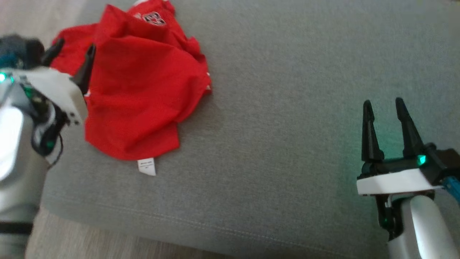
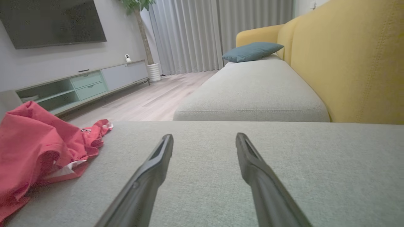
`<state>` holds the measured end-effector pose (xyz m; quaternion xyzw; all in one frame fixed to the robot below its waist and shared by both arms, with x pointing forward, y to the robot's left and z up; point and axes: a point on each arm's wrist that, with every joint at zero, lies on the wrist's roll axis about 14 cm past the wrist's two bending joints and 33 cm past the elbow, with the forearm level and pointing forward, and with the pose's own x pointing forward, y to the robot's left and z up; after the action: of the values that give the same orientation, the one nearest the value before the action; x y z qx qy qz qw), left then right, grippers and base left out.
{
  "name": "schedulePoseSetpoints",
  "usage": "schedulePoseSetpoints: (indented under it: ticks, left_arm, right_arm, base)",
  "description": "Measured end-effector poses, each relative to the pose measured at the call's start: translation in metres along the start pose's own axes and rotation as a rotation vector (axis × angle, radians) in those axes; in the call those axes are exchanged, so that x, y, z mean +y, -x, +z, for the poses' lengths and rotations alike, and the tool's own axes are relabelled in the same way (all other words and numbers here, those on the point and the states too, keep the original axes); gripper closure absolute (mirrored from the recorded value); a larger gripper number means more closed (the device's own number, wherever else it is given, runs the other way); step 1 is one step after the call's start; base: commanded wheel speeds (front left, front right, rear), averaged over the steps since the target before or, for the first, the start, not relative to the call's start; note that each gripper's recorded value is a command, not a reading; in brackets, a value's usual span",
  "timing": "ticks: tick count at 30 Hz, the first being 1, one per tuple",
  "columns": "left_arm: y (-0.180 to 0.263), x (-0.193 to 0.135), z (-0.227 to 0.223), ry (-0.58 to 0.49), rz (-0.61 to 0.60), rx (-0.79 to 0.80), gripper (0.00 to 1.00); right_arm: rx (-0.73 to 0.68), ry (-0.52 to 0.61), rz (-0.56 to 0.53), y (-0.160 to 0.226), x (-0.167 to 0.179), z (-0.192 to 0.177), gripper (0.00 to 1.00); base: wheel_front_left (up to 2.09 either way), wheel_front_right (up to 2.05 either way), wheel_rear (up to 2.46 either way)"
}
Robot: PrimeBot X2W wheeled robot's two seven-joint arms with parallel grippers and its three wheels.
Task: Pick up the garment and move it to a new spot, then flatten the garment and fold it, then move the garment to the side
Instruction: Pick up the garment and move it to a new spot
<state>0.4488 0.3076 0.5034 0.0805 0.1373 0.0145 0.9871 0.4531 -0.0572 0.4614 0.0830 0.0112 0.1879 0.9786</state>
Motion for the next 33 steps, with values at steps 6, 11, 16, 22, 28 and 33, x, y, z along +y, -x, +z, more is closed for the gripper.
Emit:
schedulePoseSetpoints:
  ticks: [6,11,16,22,28,33]
  left_arm:
    - [-0.043,-0.013,-0.021,-0.022,-0.072,0.181,0.00]
    - [-0.060,-0.020,-0.045,-0.038,-0.104,0.314,0.00]
    - [-0.071,-0.022,-0.068,-0.050,-0.112,0.409,0.00]
    - [-0.080,-0.024,-0.055,-0.044,-0.118,0.331,1.00]
    - [-0.081,-0.010,0.013,-0.050,-0.076,0.050,1.00]
    - [-0.062,-0.006,0.086,-0.027,-0.054,-0.208,1.00]
  right_arm:
    - [0.035,0.001,-0.054,0.003,-0.022,-0.014,0.00]
    - [0.049,-0.046,-0.102,0.008,-0.037,-0.021,0.00]
    - [0.039,-0.052,-0.106,0.002,-0.040,-0.022,0.00]
    - [0.034,-0.051,-0.104,0.001,-0.040,-0.020,0.00]
    - [0.012,-0.068,-0.100,0.008,-0.034,-0.008,0.00]
    - [-0.014,-0.086,-0.110,0.023,-0.031,0.007,0.00]
  base:
    - [0.00,0.00,0.00]
    - [0.00,0.00,0.00]
    - [0.00,0.00,0.00]
    - [0.00,0.00,0.00]
    - [0.00,0.00,0.00]
    - [0.00,0.00,0.00]
